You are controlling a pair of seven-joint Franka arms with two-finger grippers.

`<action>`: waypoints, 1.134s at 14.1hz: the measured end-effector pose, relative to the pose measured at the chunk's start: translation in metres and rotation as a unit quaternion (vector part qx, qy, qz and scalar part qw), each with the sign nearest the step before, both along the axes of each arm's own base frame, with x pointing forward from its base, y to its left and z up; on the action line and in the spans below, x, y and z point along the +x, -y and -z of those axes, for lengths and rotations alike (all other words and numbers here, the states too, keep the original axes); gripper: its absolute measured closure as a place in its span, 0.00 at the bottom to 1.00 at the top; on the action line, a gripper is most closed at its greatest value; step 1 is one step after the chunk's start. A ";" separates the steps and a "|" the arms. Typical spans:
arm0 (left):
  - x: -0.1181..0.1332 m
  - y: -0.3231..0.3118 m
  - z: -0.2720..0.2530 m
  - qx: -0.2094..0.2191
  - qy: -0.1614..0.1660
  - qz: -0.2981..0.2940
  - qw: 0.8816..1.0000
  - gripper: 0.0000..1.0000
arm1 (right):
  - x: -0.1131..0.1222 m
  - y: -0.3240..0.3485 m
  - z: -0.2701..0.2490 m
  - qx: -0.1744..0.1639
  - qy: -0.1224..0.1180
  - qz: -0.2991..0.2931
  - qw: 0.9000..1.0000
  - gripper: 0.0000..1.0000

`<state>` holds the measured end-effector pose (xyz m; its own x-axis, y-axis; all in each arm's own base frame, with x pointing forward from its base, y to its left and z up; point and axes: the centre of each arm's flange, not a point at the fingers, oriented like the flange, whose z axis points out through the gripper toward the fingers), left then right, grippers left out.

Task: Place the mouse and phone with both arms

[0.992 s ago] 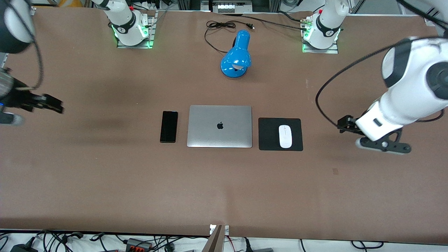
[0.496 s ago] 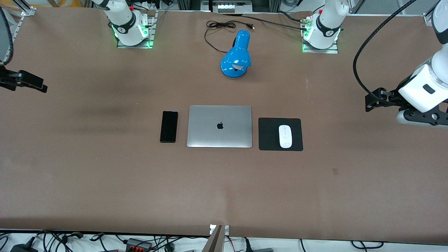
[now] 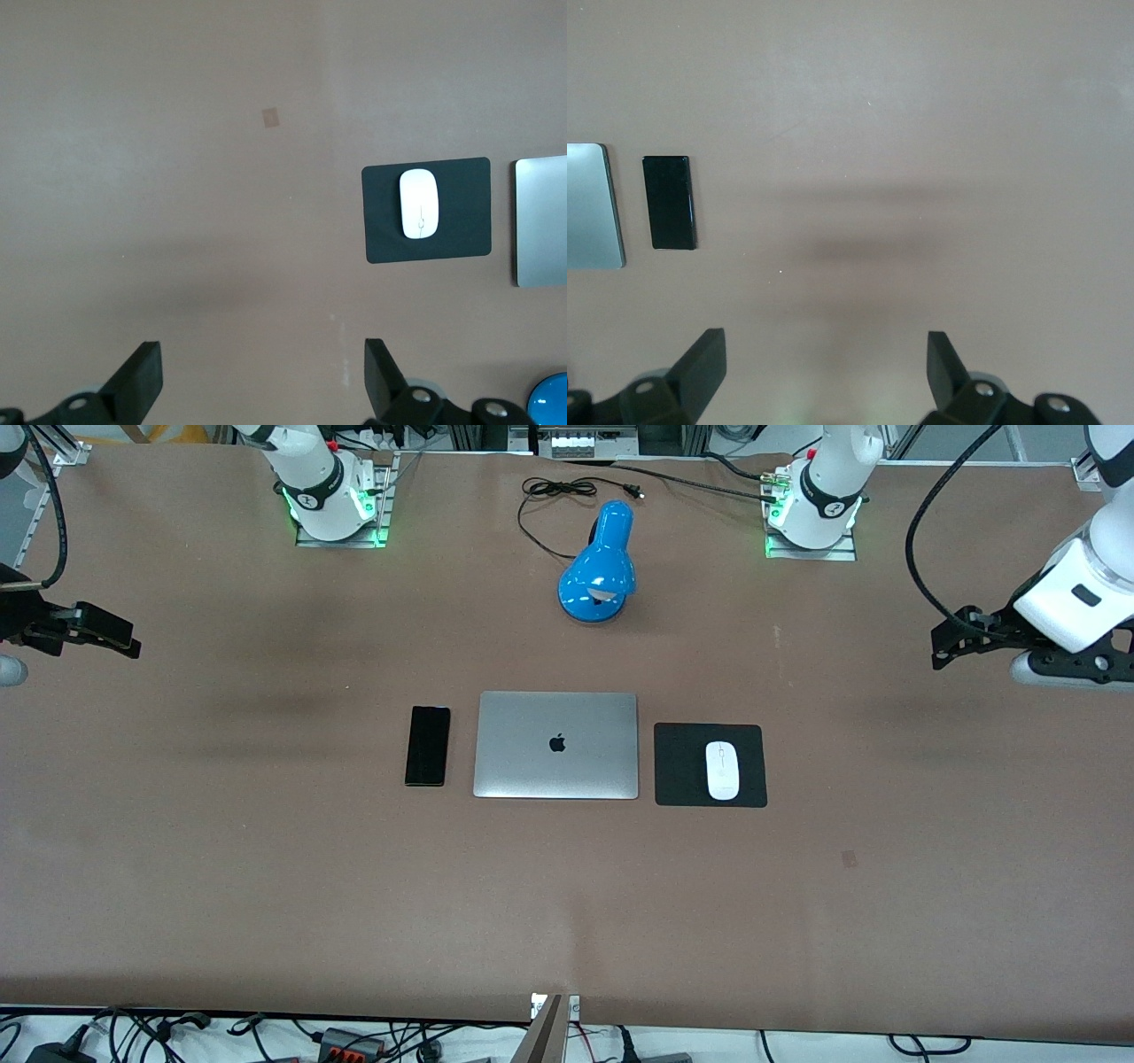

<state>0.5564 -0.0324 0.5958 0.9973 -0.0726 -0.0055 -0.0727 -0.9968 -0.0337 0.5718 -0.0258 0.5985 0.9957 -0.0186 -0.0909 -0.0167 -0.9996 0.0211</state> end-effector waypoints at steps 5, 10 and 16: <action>-0.001 -0.002 0.003 0.000 -0.003 -0.002 1.000 0.00 | 0.000 0.002 0.001 0.000 -0.001 0.001 1.000 0.00; -0.001 0.003 0.003 0.000 -0.003 0.002 1.000 0.00 | 0.000 0.005 0.001 0.000 -0.001 0.005 1.000 0.00; -0.001 0.003 0.003 0.000 -0.003 0.003 1.000 0.00 | 0.005 0.006 0.003 0.000 0.002 0.005 1.000 0.00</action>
<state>0.5553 -0.0357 0.5931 0.9969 -0.0782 -0.0115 -0.0786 -0.9964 -0.0326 0.5769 -0.0322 0.5956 0.9958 -0.0291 -0.0865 -0.0273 -0.9994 0.0217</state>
